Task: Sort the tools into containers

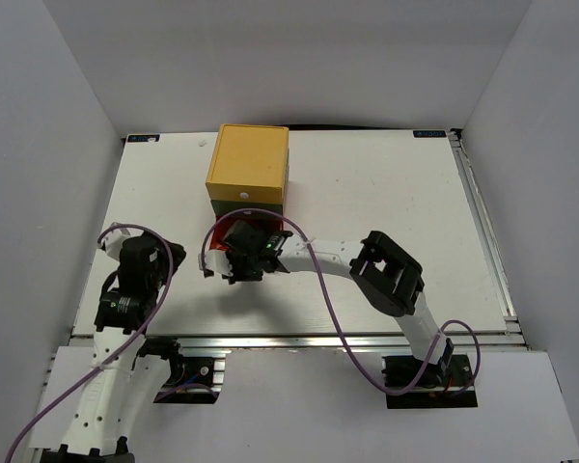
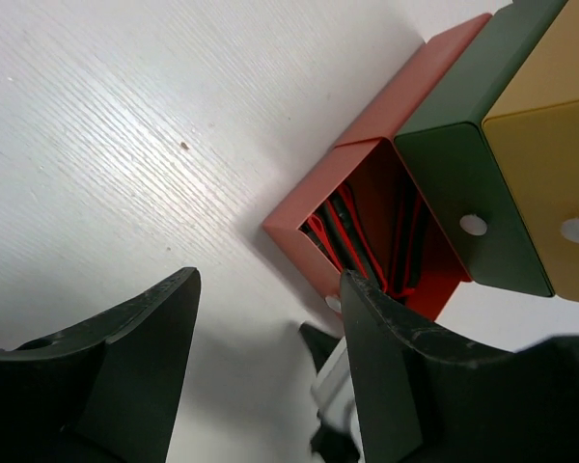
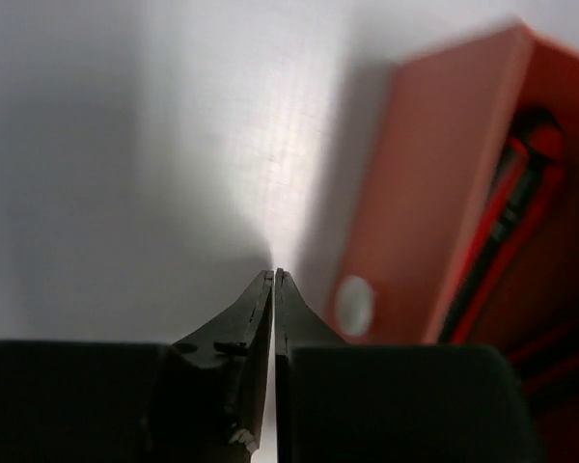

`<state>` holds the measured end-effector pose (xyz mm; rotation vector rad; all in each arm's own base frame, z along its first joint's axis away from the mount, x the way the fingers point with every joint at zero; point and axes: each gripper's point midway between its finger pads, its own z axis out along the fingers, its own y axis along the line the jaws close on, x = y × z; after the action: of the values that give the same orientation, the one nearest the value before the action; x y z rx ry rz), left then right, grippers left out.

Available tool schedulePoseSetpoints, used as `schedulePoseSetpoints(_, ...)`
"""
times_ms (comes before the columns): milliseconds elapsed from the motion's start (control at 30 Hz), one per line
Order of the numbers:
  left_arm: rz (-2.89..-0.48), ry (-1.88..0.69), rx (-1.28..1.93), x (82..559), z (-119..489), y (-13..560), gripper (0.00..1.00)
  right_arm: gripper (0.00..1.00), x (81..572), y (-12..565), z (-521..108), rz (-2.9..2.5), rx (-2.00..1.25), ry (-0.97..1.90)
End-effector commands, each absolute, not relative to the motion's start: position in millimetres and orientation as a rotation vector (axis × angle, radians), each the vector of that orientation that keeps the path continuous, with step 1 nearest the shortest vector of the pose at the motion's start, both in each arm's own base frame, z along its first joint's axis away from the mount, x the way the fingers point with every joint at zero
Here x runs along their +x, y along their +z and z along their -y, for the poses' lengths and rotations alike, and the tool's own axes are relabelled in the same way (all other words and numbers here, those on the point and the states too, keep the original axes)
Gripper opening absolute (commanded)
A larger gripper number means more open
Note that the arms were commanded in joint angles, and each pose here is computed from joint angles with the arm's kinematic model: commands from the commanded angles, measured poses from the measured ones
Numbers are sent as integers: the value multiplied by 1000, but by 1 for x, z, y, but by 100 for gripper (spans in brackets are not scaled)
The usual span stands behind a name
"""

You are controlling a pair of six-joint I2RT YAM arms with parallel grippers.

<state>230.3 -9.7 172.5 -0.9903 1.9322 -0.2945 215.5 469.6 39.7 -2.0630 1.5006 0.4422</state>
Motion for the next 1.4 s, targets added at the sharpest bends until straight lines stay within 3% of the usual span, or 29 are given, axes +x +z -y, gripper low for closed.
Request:
schedulePoseSetpoints(0,-1889,-219,-982,226,-4,190,70,10,275,59,-478,-1553,-1724,171)
schedulePoseSetpoints(33,-1889,-216,-980,226,-5,191,70,21,280,53,-472,-1560,-1699,130)
schedulePoseSetpoints(200,-1895,-205,-971,228,-5,191,70,53,309,62,-467,-1532,-1575,14)
schedulePoseSetpoints(300,-1896,-206,-969,228,-5,190,70,81,318,60,-463,-1534,-1561,-14)
schedulePoseSetpoints(367,-1900,-208,-968,229,-5,188,70,88,322,58,-461,-1534,-1569,-20)
schedulePoseSetpoints(767,-1903,-221,-967,232,-2,185,70,89,337,58,-456,-1561,-1599,12)
schedulePoseSetpoints(833,-1906,-225,-965,233,-1,185,70,89,302,54,-457,-1564,-1775,192)
schedulePoseSetpoints(1000,-1910,-254,-930,240,4,189,70,89,201,126,-456,-1364,-2070,771)
schedulePoseSetpoints(1067,-1903,-310,-874,247,13,198,74,89,193,169,-448,-1309,-2009,836)
schedulePoseSetpoints(1100,-1897,-326,-859,248,15,201,80,89,193,185,-446,-1298,-1964,871)
schedulePoseSetpoints(1200,-1844,-418,-777,256,27,222,97,89,230,246,-424,-1394,-1701,870)
schedulePoseSetpoints(1367,-1797,-527,-651,269,45,250,98,89,329,326,-343,-1604,-1220,819)
